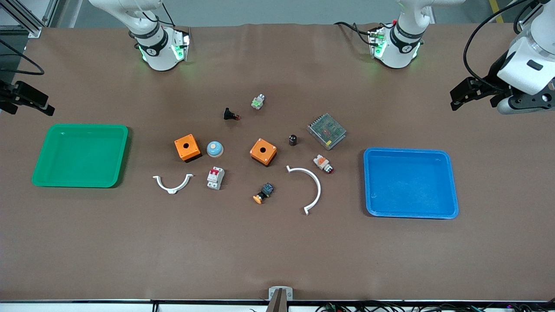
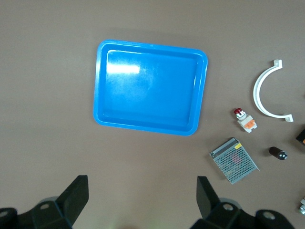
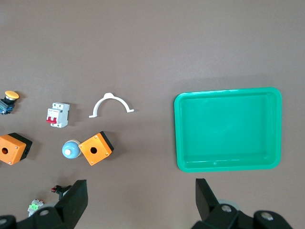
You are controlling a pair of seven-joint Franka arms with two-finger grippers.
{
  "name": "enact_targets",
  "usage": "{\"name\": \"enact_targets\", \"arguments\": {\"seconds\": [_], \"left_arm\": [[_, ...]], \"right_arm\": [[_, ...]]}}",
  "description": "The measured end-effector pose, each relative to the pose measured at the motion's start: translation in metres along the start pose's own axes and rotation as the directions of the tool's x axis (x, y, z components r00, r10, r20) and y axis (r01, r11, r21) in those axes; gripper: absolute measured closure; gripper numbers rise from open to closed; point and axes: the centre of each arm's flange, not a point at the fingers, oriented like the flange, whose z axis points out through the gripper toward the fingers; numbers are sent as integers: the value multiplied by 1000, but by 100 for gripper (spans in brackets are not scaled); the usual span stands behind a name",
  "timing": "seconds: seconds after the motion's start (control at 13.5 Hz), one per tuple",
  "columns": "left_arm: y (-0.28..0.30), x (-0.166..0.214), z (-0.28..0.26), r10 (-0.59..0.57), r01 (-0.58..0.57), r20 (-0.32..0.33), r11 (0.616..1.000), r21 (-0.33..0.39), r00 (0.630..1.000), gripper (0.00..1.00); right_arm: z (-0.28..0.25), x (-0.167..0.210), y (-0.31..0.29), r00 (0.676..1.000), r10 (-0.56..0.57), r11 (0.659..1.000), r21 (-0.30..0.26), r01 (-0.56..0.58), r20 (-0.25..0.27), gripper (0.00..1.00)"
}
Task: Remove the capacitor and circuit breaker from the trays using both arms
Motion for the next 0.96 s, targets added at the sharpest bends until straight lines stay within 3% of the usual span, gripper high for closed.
{"name": "enact_targets", "arguments": {"seconds": [0.3, 0.96], "left_arm": [[3, 0, 1, 4, -4, 3, 1000, -4, 1000, 0], [4, 1, 4, 5, -5, 8, 1000, -2, 1000, 0]], "right_arm": [[7, 9, 0, 1000, 1, 1000, -4, 0, 9, 0], [5, 18, 0, 999, 0, 1000, -6, 0, -32, 0]]}}
